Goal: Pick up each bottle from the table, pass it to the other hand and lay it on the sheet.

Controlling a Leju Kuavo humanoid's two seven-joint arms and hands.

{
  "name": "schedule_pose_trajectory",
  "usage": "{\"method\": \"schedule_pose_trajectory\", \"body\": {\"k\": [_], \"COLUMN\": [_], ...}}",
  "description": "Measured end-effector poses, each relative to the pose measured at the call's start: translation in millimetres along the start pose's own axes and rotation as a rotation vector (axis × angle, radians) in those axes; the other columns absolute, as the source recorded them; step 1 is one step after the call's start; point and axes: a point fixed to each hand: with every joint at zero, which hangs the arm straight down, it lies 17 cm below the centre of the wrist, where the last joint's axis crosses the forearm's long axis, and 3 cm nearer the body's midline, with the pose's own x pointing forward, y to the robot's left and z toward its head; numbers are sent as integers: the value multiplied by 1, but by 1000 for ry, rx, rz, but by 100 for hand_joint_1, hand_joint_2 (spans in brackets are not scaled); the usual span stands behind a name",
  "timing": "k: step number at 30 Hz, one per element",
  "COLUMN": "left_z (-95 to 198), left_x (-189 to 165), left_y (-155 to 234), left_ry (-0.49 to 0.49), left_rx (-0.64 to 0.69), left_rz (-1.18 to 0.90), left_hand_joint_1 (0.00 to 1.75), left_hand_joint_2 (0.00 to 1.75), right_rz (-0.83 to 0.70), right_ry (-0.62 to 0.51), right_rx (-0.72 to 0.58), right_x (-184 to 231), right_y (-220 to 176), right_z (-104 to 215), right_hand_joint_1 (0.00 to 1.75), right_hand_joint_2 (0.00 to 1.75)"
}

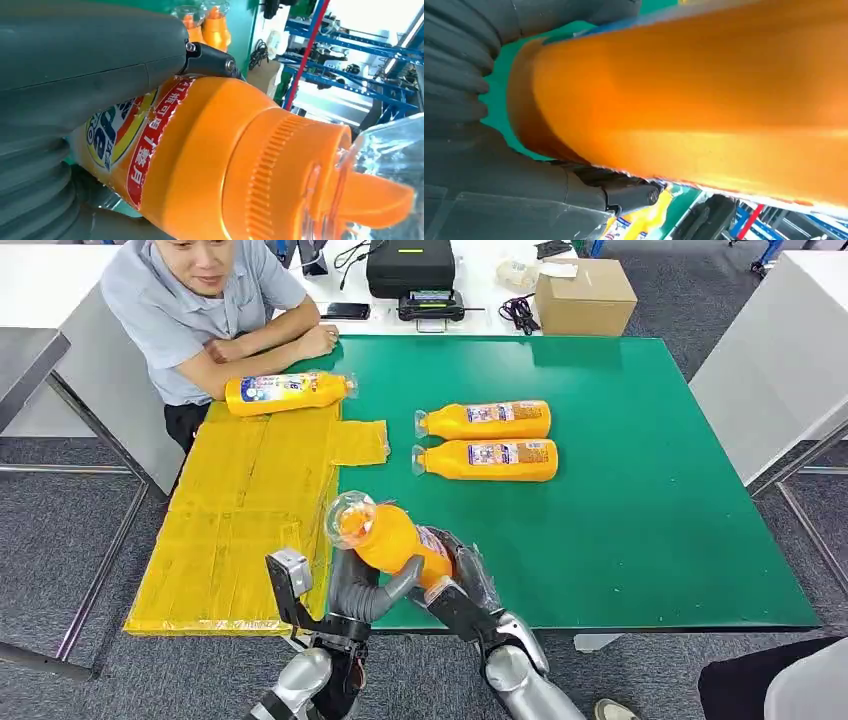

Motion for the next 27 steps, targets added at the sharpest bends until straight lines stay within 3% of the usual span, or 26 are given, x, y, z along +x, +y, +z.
{"method": "schedule_pose_trajectory", "body": {"k": [1, 2, 15, 20, 22, 24, 25, 27], "left_z": [0, 0, -5, -6, -9, -11, -11, -10], "left_x": [0, 1, 22, 63, 68, 71, 72, 78], "left_y": [0, 0, 7, 32, 48, 60, 62, 56], "left_ry": [-1, -3, -88, -332, -344, -343, -353, -413], "left_rx": [-1, -2, 37, 121, 146, 169, 170, 132], "left_rz": [-2, -3, -115, -597, -657, -677, -706, -872], "left_hand_joint_1": [175, 175, 175, 175, 175, 155, 155, 140], "left_hand_joint_2": [175, 175, 175, 175, 175, 175, 175, 175], "right_rz": [0, 0, -71, -31, -18, -11, -6, 11], "right_ry": [-2, -3, 53, 87, 102, 113, 116, 116], "right_rx": [-1, -2, -56, -135, -161, -177, -181, -184], "right_x": [1, 1, -8, -22, -28, -33, -34, -35], "right_y": [0, -1, -3, -25, -33, -39, -41, -44], "right_z": [-1, -1, -4, 2, 6, 9, 10, 12], "right_hand_joint_1": [7, 0, 0, 0, 0, 0, 0, 0], "right_hand_joint_2": [175, 175, 175, 175, 175, 175, 175, 175]}}
